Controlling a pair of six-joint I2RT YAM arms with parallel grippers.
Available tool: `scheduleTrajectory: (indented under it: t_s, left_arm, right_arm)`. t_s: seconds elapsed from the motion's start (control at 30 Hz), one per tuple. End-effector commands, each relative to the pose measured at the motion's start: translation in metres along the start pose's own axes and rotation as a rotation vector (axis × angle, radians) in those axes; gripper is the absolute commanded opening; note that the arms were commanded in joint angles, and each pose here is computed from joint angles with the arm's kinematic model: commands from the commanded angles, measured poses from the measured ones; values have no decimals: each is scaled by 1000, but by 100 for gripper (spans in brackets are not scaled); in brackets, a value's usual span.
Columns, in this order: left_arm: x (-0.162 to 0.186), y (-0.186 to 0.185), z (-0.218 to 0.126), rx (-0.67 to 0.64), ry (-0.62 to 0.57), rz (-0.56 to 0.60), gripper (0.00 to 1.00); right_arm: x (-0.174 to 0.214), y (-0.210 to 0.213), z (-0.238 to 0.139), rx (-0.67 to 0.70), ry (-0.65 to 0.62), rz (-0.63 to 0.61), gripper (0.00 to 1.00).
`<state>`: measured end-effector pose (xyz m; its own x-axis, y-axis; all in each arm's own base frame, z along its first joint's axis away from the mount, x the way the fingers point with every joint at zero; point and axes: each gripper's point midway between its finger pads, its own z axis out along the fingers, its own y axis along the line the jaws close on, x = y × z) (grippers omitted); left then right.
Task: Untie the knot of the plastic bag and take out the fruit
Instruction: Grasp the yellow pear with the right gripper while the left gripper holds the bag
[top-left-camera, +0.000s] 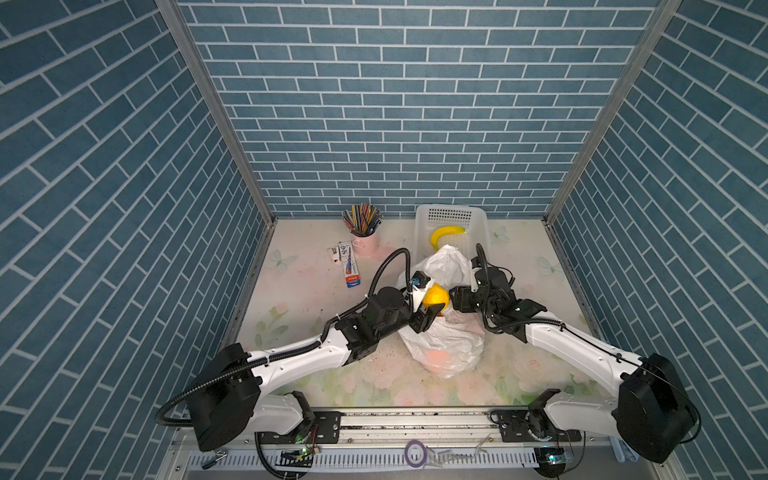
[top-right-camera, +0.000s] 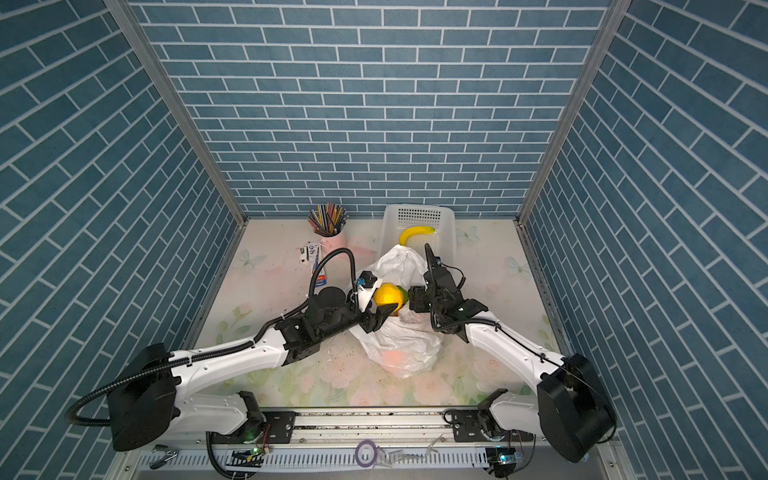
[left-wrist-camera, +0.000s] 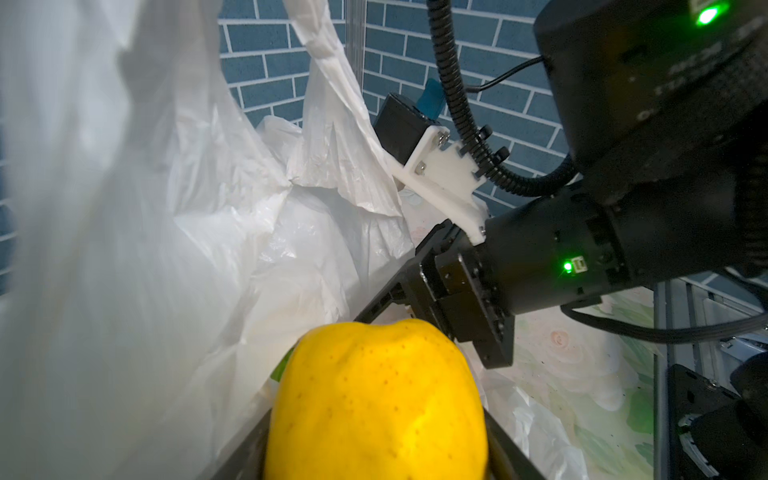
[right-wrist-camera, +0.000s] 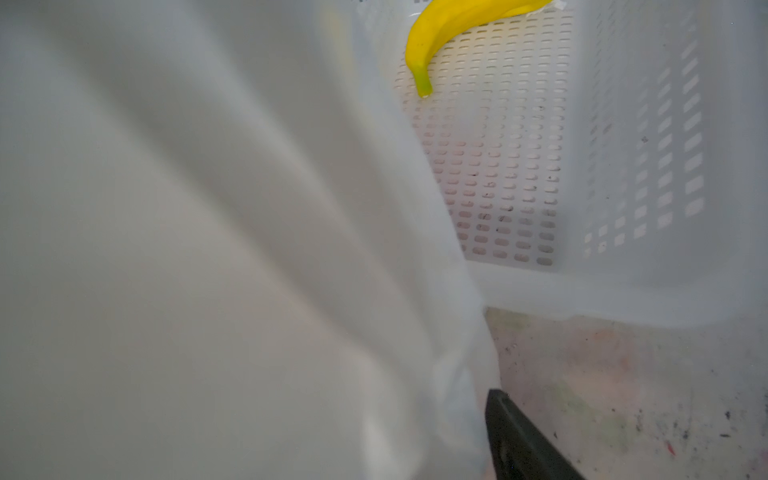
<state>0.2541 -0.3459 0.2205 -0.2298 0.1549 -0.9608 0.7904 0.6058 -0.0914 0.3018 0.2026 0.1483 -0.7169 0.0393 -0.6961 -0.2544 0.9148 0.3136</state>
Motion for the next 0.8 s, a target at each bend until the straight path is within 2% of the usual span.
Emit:
scheduleTrajectory:
  t_s: [0.0, 0.17, 0.37, 0.53, 0.77]
  left_arm:
    - [-29, -5, -7, 19, -126, 63, 28]
    - [-32, -8, -9, 35, -165, 60, 28]
    - [-36, -13, -11, 61, -192, 59, 28]
    - [-38, -15, -13, 77, -206, 60, 28]
    - [-42, -19, -16, 100, -229, 63, 28]
  right_arm:
    - [-21, 25, -35, -127, -26, 50, 75]
    - [-40, 34, -79, -204, -107, 92, 78]
    - [-52, 69, -125, -443, -181, 126, 80]
    - [-48, 91, -137, -586, -137, 144, 83]
    - [-37, 104, -128, -665, -48, 168, 86]
